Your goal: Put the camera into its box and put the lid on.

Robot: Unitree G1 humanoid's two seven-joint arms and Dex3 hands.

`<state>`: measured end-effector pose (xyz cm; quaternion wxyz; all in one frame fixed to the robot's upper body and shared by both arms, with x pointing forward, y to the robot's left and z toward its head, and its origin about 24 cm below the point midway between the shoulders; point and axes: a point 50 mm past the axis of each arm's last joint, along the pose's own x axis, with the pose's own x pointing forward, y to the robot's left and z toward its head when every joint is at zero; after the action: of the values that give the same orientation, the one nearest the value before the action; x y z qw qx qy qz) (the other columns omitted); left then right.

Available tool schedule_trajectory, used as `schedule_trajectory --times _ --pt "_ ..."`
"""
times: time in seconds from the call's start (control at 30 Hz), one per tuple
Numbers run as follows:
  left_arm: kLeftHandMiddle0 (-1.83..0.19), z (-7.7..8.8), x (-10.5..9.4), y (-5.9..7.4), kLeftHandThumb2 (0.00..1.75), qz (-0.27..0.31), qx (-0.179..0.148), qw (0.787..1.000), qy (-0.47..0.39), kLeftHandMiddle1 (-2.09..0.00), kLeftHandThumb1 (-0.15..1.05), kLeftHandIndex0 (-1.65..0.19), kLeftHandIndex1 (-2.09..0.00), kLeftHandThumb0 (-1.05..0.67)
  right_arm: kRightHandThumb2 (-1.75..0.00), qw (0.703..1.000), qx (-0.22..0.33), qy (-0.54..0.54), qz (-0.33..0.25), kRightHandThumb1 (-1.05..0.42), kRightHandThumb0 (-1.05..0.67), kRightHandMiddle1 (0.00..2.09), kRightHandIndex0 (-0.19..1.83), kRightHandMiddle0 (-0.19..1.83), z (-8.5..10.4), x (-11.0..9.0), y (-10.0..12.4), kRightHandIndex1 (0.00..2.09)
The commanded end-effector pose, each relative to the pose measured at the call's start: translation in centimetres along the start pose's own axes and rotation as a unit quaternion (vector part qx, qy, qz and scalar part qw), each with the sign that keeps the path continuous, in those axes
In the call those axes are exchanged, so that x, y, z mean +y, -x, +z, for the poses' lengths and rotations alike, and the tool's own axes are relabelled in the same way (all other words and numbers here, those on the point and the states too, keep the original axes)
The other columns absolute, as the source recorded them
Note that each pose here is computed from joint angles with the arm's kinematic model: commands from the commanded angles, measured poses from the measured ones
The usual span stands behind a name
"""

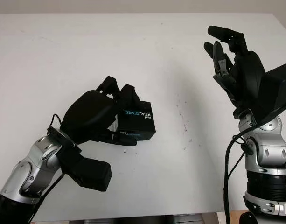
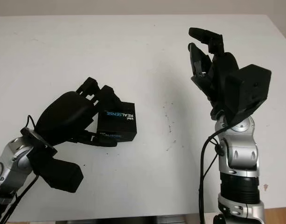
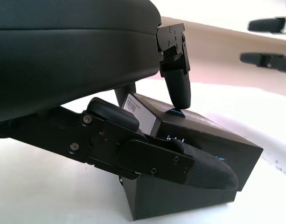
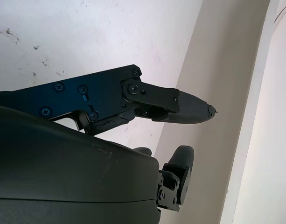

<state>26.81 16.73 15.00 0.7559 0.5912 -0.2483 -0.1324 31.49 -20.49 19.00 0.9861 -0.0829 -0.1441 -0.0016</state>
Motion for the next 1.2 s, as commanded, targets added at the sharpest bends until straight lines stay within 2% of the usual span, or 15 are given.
schedule_trajectory --times 0.0,0.1,0.2,0.43,0.8,1.03,1.1,1.13,1.17 --pt "0.19 -1.2 -0.9 1.2 0.19 -0.01 0.043 0.999 0.027 -1.99 1.05 0.17 -1.75 -0.19 -0.56 1.0 -0.002 0.008 -0.003 -1.05 -0.59 1.01 0.11 -0.19 0.3 -0.4 0.3 0.36" --pt "0.15 -1.3 -1.3 1.4 0.14 0.017 0.054 0.995 0.078 -1.93 1.05 0.11 -1.73 -0.17 -0.56 1.0 0.0 0.008 -0.003 -1.05 -0.59 1.02 0.11 -0.19 0.2 -0.4 0.3 0.36" --pt "0.15 -1.5 -1.9 1.5 0.17 0.036 0.065 0.988 0.133 -1.9 1.05 0.11 -1.71 -0.17 -0.56 1.0 0.001 0.007 -0.002 -1.05 -0.59 1.03 0.11 -0.19 0.1 -0.5 0.2 0.36" --pt "0.14 -2.0 -3.5 1.6 0.23 0.061 0.075 0.98 0.177 -1.8 1.05 0.1 -1.64 -0.19 -0.57 1.0 0.001 0.012 -0.001 -1.05 -0.6 1.07 0.12 -0.19 0.1 -0.5 0.1 0.36" --pt "0.16 -2.2 -4.5 1.6 0.23 0.059 0.058 0.983 0.162 -1.82 1.05 0.11 -1.64 -0.18 -0.58 1.0 0.005 0.017 -0.006 -1.05 -0.6 1.0 0.11 -0.19 0.2 -0.4 0.2 0.35" --pt "0.17 -1.8 -4.1 1.5 0.25 0.058 0.051 0.987 0.138 -1.83 1.05 0.11 -1.64 -0.19 -0.56 1.0 0.008 0.012 -0.008 -1.05 -0.61 1.0 0.12 -0.19 0.3 -0.4 0.3 0.34" --pt "0.19 -1.6 -3.8 1.6 0.25 0.05 0.043 0.99 0.125 -1.65 1.05 0.16 -1.54 -0.2 -0.56 1.0 0.009 0.01 -0.01 -1.05 -0.61 1.01 0.12 -0.19 0.3 -0.4 0.3 0.34" --pt "0.19 -1.5 -3.6 1.6 0.27 0.036 0.042 0.992 0.115 -1.39 1.05 0.18 -1.38 -0.25 -0.55 1.0 0.009 0.01 -0.01 -1.05 -0.61 1.02 0.12 -0.19 0.3 -0.4 0.3 0.34" --pt "0.14 -1.4 -3.4 1.7 0.31 0.02 0.041 0.993 0.105 -0.81 1.05 0.17 -0.99 -0.36 -0.55 1.0 0.007 0.011 -0.008 -1.05 -0.61 1.02 0.12 -0.19 0.3 -0.4 0.3 0.34"
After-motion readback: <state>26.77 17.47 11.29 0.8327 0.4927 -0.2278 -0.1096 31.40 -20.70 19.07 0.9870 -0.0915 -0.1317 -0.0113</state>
